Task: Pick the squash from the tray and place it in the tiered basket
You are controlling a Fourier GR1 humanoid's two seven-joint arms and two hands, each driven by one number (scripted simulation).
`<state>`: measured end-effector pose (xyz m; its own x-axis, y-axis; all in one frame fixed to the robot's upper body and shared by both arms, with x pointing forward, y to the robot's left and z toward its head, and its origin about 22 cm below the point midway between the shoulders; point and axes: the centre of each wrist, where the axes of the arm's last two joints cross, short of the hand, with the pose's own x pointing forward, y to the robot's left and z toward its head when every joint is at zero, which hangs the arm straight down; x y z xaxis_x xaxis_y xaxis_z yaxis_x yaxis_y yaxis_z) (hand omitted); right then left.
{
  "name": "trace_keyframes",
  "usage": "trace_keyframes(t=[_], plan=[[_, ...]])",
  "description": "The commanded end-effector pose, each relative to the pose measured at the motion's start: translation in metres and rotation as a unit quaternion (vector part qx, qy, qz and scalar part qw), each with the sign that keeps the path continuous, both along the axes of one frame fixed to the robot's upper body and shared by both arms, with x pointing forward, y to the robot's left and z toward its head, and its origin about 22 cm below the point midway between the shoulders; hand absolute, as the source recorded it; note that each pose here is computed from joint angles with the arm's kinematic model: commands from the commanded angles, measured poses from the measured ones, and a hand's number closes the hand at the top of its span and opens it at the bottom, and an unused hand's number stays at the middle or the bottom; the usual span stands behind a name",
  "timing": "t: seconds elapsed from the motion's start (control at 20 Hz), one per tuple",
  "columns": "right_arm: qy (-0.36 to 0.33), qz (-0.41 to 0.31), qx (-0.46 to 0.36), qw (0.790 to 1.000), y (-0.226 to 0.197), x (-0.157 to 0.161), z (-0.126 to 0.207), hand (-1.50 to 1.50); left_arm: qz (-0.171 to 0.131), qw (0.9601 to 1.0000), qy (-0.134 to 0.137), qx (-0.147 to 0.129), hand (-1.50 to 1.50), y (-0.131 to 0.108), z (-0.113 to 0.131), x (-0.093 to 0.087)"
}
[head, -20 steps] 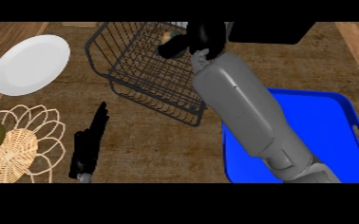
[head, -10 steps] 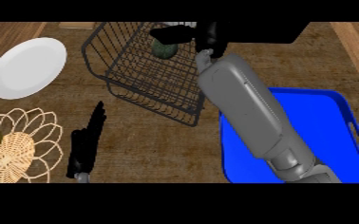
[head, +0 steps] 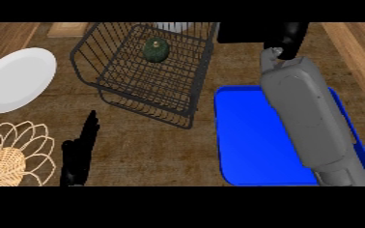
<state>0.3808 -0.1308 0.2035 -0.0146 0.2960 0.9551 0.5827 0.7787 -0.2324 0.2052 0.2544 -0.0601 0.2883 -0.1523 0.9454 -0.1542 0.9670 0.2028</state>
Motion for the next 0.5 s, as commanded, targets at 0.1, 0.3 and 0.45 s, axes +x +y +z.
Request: trace_keyframes(t=[0.1,0.3,0.45], plan=[[-0.002,-0.040,0.038,0.999,-0.078,-0.059,-0.001,-1.50,0.021,0.9998,-0.003,-0.004,0.00,-0.003,0.004,-0.008],[0.002,-0.031,0.029,0.999,-0.125,-0.111,0.014,-1.50,0.035,0.9994,0.003,0.000,0.00,0.013,-0.004,-0.011],[0.010,-0.021,0.011,1.000,-0.156,-0.151,0.022,-1.50,0.026,0.9997,0.004,-0.001,0.00,0.013,-0.003,-0.007]])
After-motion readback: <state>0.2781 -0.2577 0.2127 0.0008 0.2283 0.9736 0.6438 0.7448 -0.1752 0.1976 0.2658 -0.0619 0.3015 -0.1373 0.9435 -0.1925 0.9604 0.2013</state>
